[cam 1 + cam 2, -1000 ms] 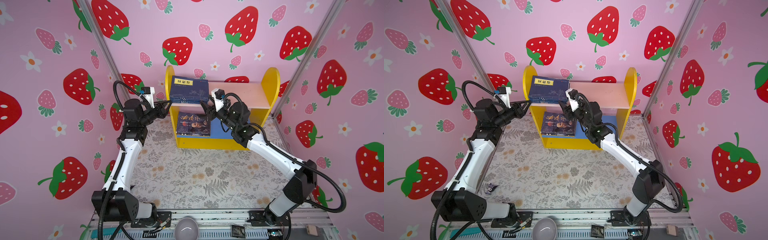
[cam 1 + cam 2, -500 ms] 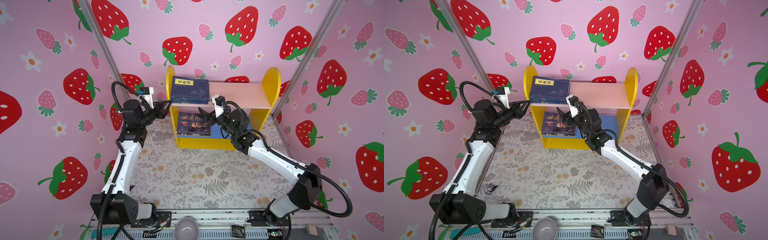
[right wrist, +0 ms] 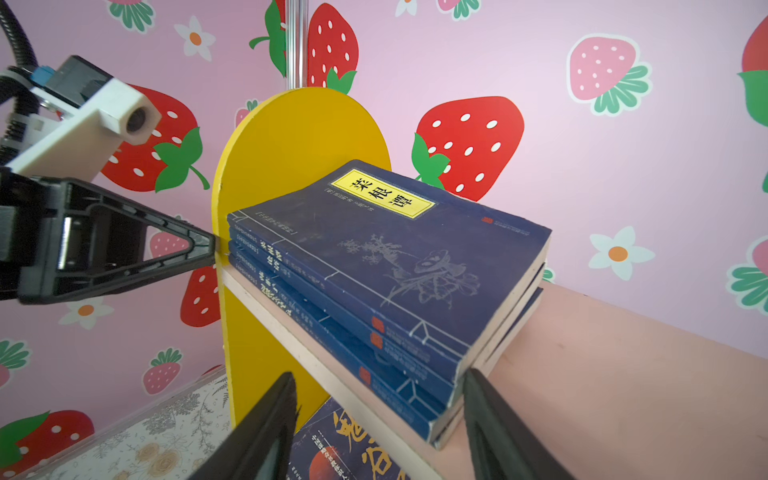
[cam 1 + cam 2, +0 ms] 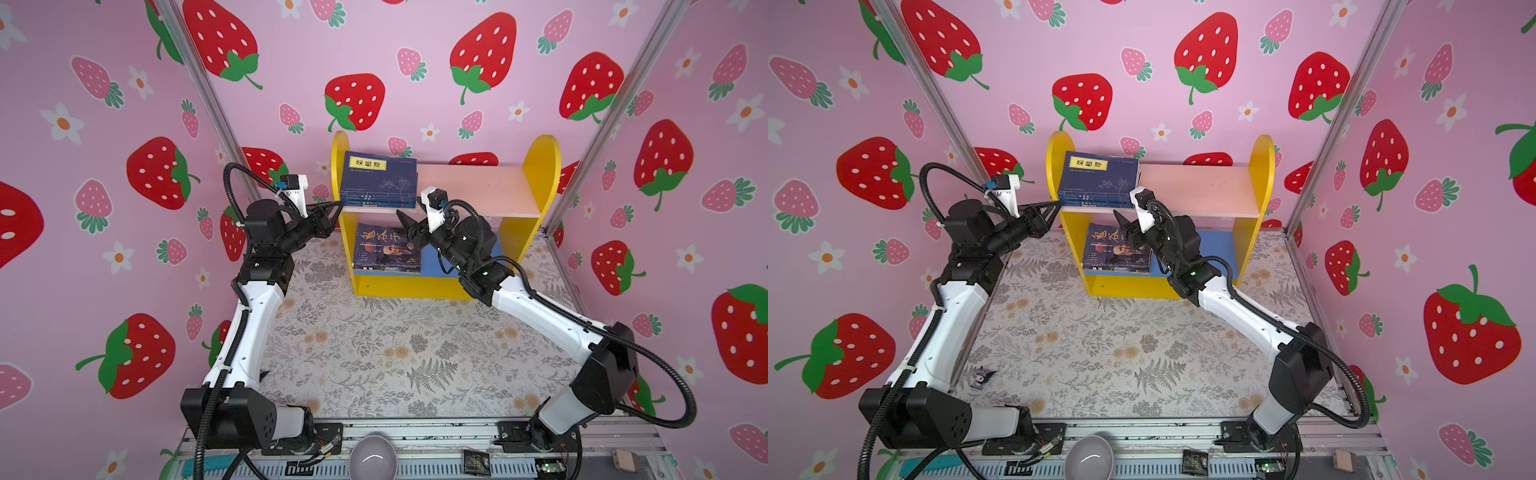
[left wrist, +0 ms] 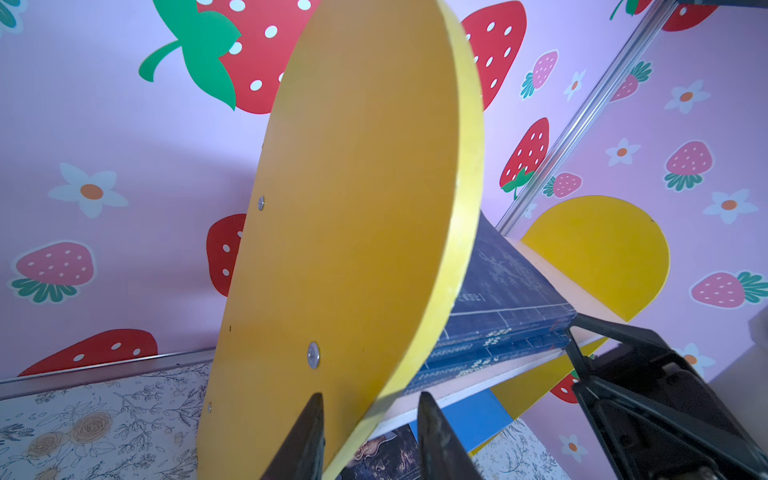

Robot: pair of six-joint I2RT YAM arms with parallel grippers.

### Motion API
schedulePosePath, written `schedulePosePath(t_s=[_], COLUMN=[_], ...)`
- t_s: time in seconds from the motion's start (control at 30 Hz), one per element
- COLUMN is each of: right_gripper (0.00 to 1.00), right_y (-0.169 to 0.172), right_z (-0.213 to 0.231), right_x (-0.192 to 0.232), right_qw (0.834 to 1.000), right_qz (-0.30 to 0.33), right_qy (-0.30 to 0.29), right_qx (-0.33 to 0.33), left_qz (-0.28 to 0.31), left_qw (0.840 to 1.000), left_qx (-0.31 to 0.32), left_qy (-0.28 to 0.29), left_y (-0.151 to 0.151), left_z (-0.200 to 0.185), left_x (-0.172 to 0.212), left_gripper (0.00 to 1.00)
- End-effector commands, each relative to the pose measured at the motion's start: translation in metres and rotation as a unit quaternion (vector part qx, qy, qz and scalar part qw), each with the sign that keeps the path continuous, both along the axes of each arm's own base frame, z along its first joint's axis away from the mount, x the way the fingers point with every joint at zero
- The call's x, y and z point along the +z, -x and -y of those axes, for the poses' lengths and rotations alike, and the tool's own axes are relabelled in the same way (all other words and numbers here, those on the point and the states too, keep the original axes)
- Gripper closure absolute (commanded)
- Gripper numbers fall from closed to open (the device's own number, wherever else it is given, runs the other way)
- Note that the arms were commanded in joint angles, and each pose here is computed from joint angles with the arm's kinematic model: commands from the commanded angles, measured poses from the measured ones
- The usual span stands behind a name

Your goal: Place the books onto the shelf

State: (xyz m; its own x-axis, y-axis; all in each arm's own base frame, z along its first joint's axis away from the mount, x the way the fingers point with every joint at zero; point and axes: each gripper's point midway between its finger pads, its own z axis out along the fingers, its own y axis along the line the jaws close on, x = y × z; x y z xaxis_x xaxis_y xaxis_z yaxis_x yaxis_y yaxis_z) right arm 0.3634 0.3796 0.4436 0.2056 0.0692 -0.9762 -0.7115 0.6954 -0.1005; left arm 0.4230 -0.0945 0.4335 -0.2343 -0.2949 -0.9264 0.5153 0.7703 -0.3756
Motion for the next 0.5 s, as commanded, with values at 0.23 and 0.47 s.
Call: schedulePosePath(t_s=[0.23,0.47], right_gripper=[0.41,0.37], right_y=[0.001,0.005], right_z=[-0.022,-0.004], right_x=[-0.027,-0.021], right_qw=[0.999,0.999], right_qz=[-0.025,-0.028], right_qy=[0.027,0.015], right_qx=[0.027,-0.004], left_qz=[0.027,0.017], left_qw=[1.0,0.999], left_qx=[0.001,0.045], left_qy=[-0.005,0.0], left_y=[0.009,0.01], left_z=[0.001,-0.012], left_x=[0.014,0.013], left_gripper=[0.62,0.59])
